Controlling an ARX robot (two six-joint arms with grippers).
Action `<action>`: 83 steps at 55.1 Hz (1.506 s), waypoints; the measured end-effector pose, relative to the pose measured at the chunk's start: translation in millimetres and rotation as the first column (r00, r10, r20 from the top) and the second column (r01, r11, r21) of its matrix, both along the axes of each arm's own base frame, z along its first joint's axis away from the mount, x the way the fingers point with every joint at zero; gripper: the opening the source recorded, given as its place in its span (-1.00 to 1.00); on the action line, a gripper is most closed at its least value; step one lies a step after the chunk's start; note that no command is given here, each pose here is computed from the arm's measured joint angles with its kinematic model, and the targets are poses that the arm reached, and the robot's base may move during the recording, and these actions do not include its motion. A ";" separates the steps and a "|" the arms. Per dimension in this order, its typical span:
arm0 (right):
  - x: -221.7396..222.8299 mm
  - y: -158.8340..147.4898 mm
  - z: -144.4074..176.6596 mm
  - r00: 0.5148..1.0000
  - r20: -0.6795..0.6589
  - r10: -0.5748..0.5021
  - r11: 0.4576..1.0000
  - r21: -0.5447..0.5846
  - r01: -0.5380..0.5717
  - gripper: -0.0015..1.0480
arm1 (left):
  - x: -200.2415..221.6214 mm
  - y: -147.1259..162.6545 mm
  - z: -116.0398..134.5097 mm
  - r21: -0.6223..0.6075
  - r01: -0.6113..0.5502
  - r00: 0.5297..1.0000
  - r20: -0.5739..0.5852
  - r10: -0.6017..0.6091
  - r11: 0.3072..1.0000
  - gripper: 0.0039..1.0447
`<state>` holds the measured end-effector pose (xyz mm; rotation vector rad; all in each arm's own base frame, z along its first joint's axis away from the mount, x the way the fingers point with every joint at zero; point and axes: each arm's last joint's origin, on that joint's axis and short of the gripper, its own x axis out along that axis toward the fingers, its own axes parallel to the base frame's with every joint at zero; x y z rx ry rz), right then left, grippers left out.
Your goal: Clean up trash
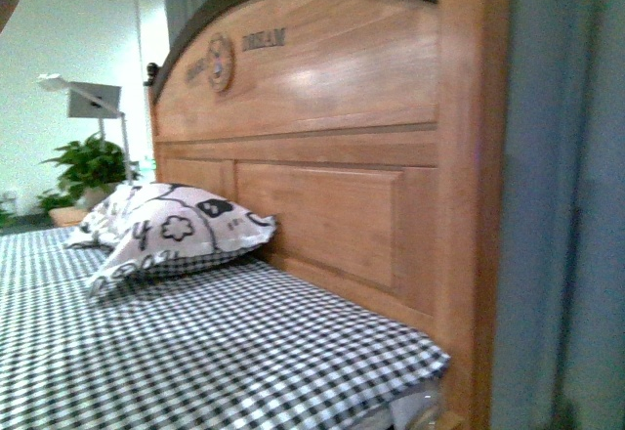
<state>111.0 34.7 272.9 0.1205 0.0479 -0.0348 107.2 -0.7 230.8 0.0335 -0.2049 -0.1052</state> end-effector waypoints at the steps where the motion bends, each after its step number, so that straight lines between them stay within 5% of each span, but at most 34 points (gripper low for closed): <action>1: 0.1 0.0 0.0 1.000 0.000 -0.001 1.000 0.000 0.001 -0.65 | 0.0 0.0 0.0 0.000 0.000 1.000 0.000 0.000 1.000 -0.49; 43: 0.7 0.5 -0.4 1.000 -0.004 0.003 1.000 -0.002 -0.003 -0.65 | -0.2 0.2 -0.3 -0.003 -0.001 1.000 0.000 0.001 1.000 -0.49; 54: -0.2 0.0 0.1 1.000 0.001 0.003 1.000 0.001 -0.003 -0.65 | 37.6 8.3 -7.3 0.122 0.039 0.925 -0.380 0.011 0.992 -0.49; 66: 0.1 0.0 -0.1 1.000 -0.001 0.000 1.000 0.000 0.000 -0.65 | 105.4 12.9 -14.3 0.386 0.253 0.883 -0.467 -0.049 0.887 -0.49; 77: 0.1 -0.2 0.0 1.000 0.000 -0.003 1.000 0.000 0.003 -0.65 | 151.1 18.3 -30.4 0.459 0.394 0.796 -0.604 -0.045 0.796 -0.49; 83: 0.1 -0.1 0.0 1.000 0.000 0.000 1.000 0.000 0.000 -0.65 | 167.6 19.4 -30.3 0.485 0.417 0.791 -0.610 -0.043 0.769 -0.49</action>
